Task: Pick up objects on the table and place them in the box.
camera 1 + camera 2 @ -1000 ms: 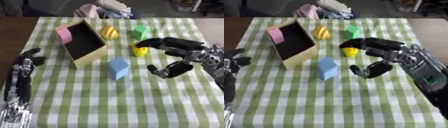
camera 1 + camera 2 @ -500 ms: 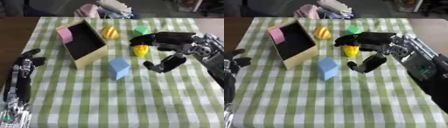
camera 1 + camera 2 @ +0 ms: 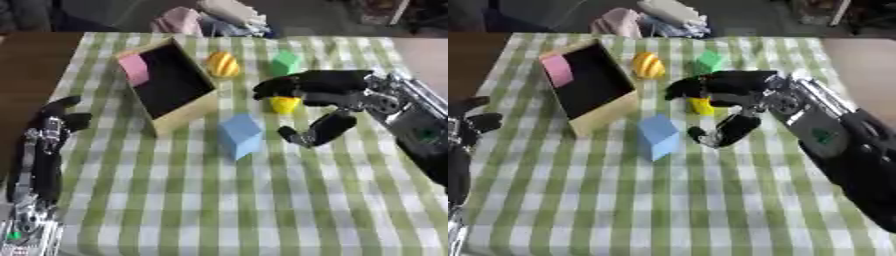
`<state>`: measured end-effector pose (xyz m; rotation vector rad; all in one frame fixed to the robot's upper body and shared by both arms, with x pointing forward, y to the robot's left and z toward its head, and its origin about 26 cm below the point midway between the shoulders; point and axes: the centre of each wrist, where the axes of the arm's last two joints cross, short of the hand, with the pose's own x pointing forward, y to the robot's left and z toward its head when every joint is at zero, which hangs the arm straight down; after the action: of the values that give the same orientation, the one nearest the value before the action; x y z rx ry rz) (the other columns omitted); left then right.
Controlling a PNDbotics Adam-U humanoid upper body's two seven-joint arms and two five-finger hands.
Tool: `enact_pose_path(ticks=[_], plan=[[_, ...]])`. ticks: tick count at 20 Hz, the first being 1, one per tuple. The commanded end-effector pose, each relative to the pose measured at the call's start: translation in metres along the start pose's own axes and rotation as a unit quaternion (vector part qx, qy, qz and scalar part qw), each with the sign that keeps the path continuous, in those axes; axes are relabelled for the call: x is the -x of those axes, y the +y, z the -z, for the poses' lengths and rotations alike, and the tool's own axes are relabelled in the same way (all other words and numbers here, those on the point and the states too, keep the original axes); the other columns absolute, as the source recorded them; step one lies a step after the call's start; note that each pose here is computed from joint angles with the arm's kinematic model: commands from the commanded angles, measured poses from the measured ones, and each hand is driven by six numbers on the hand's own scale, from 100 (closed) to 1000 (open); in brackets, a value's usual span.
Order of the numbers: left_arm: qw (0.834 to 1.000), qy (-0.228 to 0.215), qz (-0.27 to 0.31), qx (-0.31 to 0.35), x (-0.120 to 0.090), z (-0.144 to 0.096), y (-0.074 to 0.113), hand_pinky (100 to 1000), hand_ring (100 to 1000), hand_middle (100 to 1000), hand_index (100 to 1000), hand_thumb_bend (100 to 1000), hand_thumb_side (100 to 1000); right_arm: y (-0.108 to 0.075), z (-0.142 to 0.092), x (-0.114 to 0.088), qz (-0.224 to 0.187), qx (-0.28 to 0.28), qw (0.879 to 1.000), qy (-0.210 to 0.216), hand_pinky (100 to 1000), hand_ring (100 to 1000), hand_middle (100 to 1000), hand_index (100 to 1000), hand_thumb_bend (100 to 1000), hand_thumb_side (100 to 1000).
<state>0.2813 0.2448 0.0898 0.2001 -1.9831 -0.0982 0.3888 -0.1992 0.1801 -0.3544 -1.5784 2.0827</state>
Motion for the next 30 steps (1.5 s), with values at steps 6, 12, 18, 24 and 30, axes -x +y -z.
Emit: enact_pose_path(ticks=[6,12,18,24,30], plan=[[1.000,-0.015,0.000,0.007,-0.007,0.004,0.000,728,678,760,769,100,870,-0.001,0.010,0.007,-0.016,-0.003,1.000,0.002,1000,1000,1000,1000,100,425],[1.000,-0.015,-0.001,0.007,-0.007,0.004,0.000,728,678,760,769,100,870,0.003,0.018,0.008,-0.017,-0.007,1.000,0.000,1000,1000,1000,1000,100,430],[1.000,-0.016,-0.002,0.007,-0.007,0.005,0.000,729,678,759,769,100,870,0.008,0.025,0.010,-0.017,-0.013,1.000,-0.001,1000,1000,1000,1000,100,446],[1.000,-0.016,-0.002,0.008,-0.007,0.005,-0.001,728,678,759,769,100,870,0.009,0.031,0.010,-0.019,-0.014,1.000,-0.003,1000,1000,1000,1000,100,436],[1.000,-0.017,-0.003,0.009,-0.008,0.005,-0.001,729,677,759,769,100,870,0.009,0.035,0.012,-0.023,-0.015,1.000,-0.001,1000,1000,1000,1000,100,423]])
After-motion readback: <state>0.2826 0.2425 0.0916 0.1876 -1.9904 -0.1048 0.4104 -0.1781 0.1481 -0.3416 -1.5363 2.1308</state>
